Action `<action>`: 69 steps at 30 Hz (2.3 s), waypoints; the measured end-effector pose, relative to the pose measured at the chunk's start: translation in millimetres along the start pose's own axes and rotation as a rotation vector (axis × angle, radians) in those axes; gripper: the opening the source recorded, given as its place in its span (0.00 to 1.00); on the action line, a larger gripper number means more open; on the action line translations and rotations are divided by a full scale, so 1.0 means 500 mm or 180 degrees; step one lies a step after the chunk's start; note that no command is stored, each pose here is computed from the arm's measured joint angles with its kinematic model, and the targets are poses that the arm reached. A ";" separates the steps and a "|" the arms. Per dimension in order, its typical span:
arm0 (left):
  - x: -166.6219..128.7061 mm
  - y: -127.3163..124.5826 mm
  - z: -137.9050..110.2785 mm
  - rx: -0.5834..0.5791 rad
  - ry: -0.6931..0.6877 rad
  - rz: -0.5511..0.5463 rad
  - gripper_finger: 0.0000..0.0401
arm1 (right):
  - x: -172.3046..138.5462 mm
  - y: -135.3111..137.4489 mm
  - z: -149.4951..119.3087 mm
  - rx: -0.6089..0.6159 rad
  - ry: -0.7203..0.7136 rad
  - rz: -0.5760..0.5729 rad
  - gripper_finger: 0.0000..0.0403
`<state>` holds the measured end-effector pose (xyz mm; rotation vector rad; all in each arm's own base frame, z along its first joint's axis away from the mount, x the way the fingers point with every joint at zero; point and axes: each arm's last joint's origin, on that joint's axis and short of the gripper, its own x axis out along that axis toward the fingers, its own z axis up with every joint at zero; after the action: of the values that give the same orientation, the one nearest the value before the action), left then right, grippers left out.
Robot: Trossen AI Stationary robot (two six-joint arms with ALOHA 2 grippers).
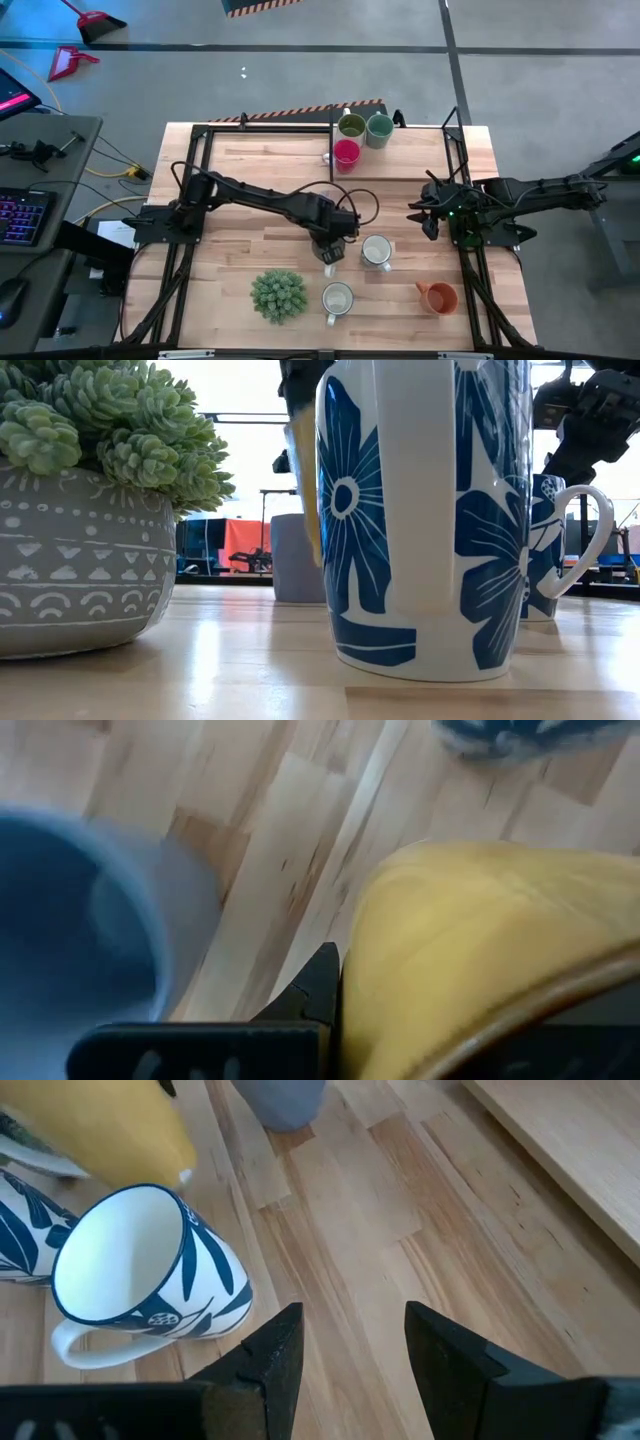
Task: Place coffee mugs
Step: Move the yellow mug to the center of the table, then put the blue mug on the shelf
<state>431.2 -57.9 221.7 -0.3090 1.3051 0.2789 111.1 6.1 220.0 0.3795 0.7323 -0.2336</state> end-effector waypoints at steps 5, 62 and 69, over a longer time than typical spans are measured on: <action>0.031 -0.005 -0.002 0.0008 0.0098 0.0042 0.03 | 0.000 0.001 0.000 -0.0002 0.0024 0.0066 0.38; 0.024 -0.002 -0.010 -0.0320 0.0567 0.0014 0.39 | 0.000 0.004 -0.001 -0.0093 0.0096 0.0218 0.38; -0.056 -0.004 0.017 -0.0095 0.0432 -0.0014 0.43 | 0.000 0.004 -0.002 -0.0095 0.0106 0.0213 0.38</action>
<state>432.7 -57.3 250.8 -0.3611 1.4349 0.2776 111.0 8.3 219.9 0.3797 0.7539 -0.1535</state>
